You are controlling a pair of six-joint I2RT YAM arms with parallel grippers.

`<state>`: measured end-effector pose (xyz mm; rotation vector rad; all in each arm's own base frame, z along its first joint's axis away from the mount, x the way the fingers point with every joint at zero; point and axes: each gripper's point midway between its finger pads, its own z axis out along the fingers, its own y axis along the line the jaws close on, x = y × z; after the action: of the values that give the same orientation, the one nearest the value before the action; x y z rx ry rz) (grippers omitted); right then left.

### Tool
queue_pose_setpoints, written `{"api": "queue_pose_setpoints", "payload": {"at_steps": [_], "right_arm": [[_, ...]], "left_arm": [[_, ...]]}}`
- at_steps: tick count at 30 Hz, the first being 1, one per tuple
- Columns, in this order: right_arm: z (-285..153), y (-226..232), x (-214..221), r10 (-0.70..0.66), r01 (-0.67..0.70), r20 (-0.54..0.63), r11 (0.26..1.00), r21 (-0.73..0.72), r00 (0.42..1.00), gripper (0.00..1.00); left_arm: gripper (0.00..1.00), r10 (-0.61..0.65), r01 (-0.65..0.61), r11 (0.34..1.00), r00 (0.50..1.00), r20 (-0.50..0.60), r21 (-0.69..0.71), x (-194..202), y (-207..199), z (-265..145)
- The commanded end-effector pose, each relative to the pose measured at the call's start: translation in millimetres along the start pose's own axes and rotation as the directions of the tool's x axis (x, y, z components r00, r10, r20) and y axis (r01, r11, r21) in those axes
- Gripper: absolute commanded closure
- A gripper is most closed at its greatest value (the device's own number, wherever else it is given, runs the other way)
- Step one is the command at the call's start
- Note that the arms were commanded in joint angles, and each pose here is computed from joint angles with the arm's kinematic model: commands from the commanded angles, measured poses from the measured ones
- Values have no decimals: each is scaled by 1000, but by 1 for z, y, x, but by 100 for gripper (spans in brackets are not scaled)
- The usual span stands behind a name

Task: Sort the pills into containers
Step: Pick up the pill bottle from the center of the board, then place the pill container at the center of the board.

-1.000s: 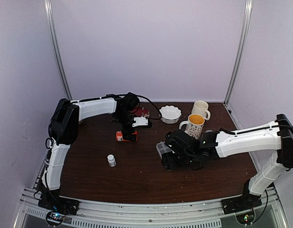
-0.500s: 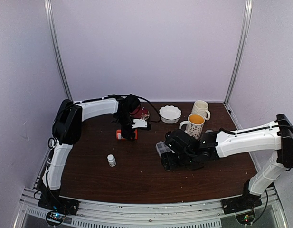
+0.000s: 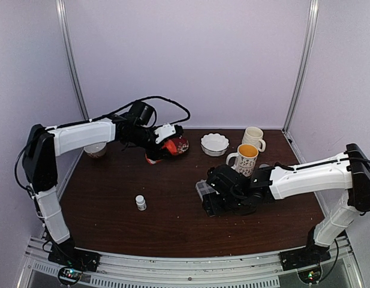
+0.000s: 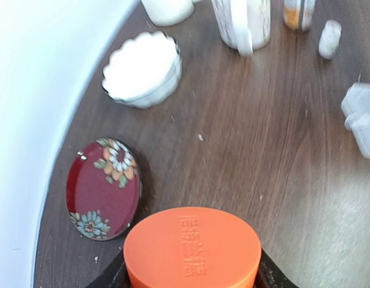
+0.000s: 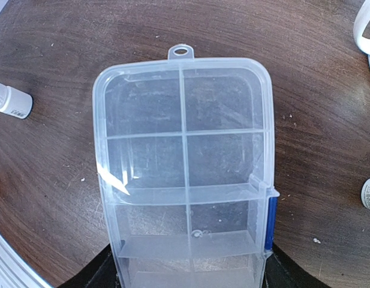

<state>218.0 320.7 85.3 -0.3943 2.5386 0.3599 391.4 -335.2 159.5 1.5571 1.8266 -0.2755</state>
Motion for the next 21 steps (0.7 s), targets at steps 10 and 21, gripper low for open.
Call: {"api": "queue_pose_setpoints", "payload": {"at_steps": [10, 21], "right_arm": [[4, 7, -5, 17, -17, 2, 1000, -16, 1000, 33], [30, 0, 15, -11, 18, -94, 998, 68, 995, 31]], "left_arm": [[56, -97, 287, 945, 700, 707, -155, -52, 17, -95], [56, -85, 365, 917, 571, 817, -160, -20, 6, -113]]}}
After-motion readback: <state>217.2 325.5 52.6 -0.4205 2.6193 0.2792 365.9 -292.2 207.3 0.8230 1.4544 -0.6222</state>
